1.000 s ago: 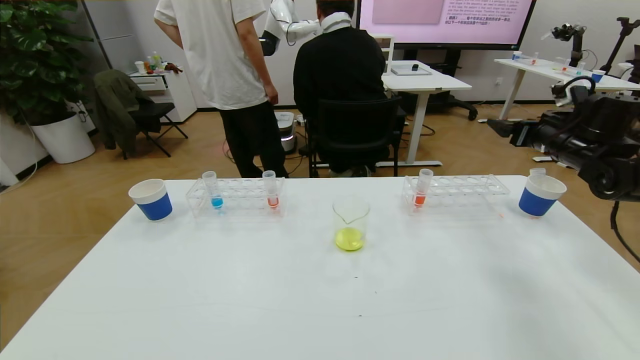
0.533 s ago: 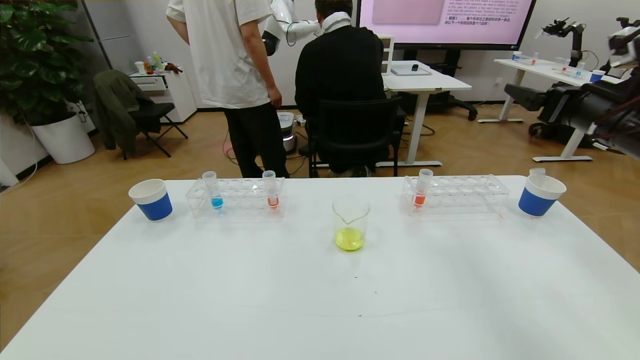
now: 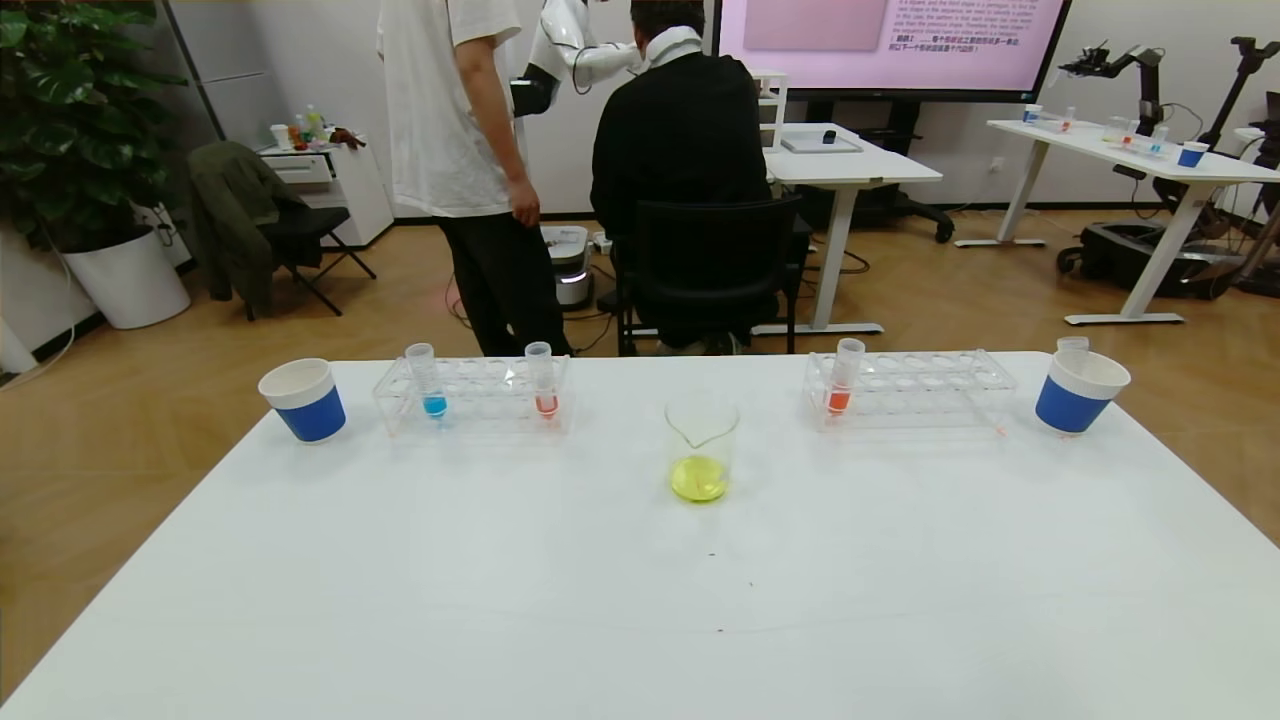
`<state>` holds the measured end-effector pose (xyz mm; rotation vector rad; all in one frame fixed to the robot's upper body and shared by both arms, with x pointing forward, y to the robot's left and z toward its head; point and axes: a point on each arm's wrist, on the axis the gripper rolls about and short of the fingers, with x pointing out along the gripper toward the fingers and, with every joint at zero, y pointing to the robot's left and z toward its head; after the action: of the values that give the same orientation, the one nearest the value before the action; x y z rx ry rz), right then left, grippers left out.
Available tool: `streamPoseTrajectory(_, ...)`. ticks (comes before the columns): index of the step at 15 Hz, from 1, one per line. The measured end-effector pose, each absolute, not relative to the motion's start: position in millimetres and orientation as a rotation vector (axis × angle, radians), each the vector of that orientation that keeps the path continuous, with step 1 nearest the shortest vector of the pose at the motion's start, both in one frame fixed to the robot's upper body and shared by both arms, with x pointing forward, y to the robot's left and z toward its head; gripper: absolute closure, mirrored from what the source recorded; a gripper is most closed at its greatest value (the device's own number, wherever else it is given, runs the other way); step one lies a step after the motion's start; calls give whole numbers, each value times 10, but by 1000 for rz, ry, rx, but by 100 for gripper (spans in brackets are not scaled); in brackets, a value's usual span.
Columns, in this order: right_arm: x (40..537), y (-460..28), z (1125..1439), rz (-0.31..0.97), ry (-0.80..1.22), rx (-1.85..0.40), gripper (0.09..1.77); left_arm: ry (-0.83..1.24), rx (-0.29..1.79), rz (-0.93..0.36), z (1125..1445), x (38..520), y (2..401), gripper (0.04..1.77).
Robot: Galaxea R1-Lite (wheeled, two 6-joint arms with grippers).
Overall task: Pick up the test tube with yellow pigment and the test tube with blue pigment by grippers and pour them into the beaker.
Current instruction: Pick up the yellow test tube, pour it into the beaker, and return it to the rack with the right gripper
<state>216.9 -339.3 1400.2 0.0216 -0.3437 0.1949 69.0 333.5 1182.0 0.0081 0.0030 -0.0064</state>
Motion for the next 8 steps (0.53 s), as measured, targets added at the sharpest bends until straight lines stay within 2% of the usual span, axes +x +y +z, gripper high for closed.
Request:
streamPoseTrajectory(4,1297,-3327,13688,232,-441,-9,12,3,8,-6,11820,690,3335,6)
streamPoseTrajectory(8,728,-3291,13354,270,-437,-43,12,3,8,-7,11820,690,3335,6)
